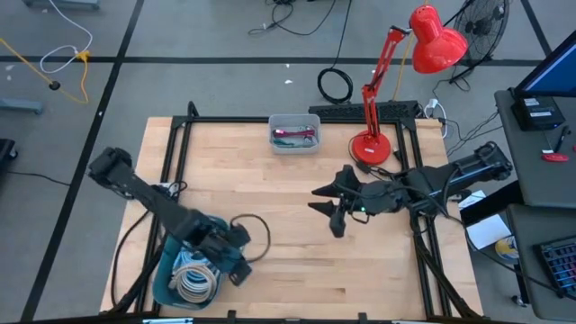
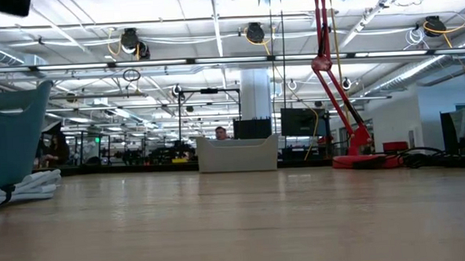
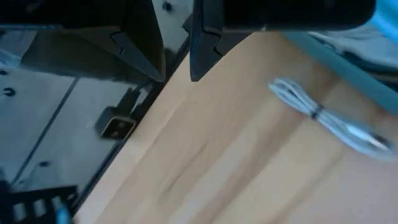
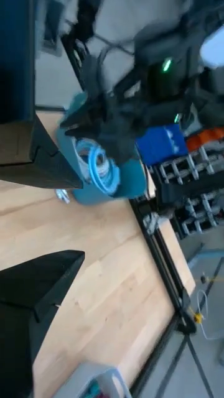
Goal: Pick & Place USB Port
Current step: Put the white charger cable into the gray bin
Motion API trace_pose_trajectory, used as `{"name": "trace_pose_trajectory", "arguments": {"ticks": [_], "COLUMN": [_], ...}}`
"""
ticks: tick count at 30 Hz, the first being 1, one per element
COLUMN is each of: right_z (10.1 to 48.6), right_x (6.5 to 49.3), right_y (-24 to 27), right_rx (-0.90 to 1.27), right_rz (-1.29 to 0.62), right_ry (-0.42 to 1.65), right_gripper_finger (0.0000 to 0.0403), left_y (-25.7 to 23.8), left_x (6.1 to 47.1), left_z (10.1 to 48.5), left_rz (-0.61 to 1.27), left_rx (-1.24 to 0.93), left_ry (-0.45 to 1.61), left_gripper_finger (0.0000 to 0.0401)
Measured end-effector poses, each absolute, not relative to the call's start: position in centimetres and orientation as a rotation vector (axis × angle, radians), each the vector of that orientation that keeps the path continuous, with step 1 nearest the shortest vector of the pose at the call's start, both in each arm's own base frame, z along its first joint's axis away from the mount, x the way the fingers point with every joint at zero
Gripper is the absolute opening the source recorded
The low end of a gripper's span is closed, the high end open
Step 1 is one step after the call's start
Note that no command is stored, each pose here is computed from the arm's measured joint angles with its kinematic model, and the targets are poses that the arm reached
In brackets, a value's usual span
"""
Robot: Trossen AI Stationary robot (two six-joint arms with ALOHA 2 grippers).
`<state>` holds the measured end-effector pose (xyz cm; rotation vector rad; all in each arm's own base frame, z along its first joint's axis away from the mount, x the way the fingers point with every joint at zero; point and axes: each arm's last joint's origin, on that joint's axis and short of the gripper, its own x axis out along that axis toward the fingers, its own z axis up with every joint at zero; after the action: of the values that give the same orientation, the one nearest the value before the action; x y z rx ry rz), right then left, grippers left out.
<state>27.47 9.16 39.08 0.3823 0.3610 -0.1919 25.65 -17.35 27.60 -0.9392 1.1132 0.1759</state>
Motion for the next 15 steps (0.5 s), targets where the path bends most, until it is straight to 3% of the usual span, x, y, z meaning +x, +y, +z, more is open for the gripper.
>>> {"name": "trace_pose_trajectory", "arguments": {"ticks": [8,12,15], "right_z": [38.6,38.3,38.3], "right_x": [27.1,27.0,27.0], "right_y": [9.2,9.2,9.2], "right_rx": [0.353,0.331,0.333], "right_rz": [-0.146,-0.149,-0.131], "right_ry": [0.443,0.469,0.480], "right_gripper_finger": [0.0162,0.0162,0.0162], "left_y": [-18.4,-17.9,-17.7], "left_x": [27.8,28.7,29.5], "left_z": [23.3,21.8,22.5], "left_rz": [0.265,0.280,0.188], "left_rx": [-0.955,-0.923,-0.786], "left_ry": [1.254,1.337,1.363], "left_gripper_finger": [0.0085,0.0116,0.0141]}}
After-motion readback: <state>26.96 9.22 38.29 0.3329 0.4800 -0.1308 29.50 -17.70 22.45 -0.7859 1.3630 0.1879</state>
